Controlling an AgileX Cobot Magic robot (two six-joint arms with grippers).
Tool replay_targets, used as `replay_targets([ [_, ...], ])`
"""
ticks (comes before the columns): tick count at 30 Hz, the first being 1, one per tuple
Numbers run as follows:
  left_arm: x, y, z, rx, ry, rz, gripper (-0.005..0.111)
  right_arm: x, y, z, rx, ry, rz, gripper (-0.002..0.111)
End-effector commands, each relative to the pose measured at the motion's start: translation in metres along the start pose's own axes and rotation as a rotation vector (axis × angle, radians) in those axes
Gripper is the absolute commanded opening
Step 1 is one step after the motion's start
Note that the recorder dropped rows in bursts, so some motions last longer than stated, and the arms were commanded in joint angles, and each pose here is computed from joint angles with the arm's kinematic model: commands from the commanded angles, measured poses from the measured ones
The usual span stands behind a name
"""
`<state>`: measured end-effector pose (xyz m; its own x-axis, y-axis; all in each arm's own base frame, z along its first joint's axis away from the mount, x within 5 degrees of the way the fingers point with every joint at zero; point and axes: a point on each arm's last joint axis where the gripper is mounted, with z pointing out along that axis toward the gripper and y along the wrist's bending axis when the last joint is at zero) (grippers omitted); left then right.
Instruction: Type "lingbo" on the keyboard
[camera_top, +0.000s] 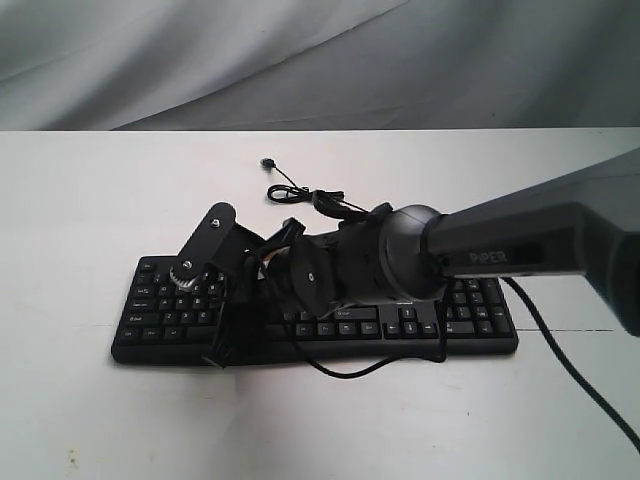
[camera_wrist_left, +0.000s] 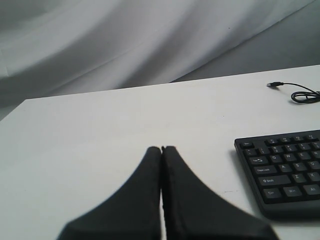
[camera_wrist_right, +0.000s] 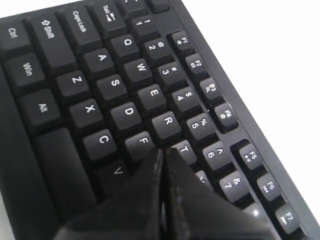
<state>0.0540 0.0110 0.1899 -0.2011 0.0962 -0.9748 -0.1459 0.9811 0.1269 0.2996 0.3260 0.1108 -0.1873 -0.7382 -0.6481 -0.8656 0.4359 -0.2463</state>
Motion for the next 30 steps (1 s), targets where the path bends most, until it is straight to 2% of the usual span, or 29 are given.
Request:
replay_targets([
  [1, 0.000, -0.001, 0.000, 0.008, -0.011, -0.005, 0.000, -0.010, -0.004, -0.014, 0.003, -0.023, -0.019, 0.000],
  [11, 0.000, -0.001, 0.000, 0.008, -0.011, -0.005, 0.000, 0.000, 0.000, -0.028, -0.007, 0.001, -0.018, 0.000],
  [30, 0.000, -0.001, 0.000, 0.008, -0.011, -0.005, 0.000, 0.003, 0.013, -0.017, -0.012, -0.002, -0.030, 0.000],
])
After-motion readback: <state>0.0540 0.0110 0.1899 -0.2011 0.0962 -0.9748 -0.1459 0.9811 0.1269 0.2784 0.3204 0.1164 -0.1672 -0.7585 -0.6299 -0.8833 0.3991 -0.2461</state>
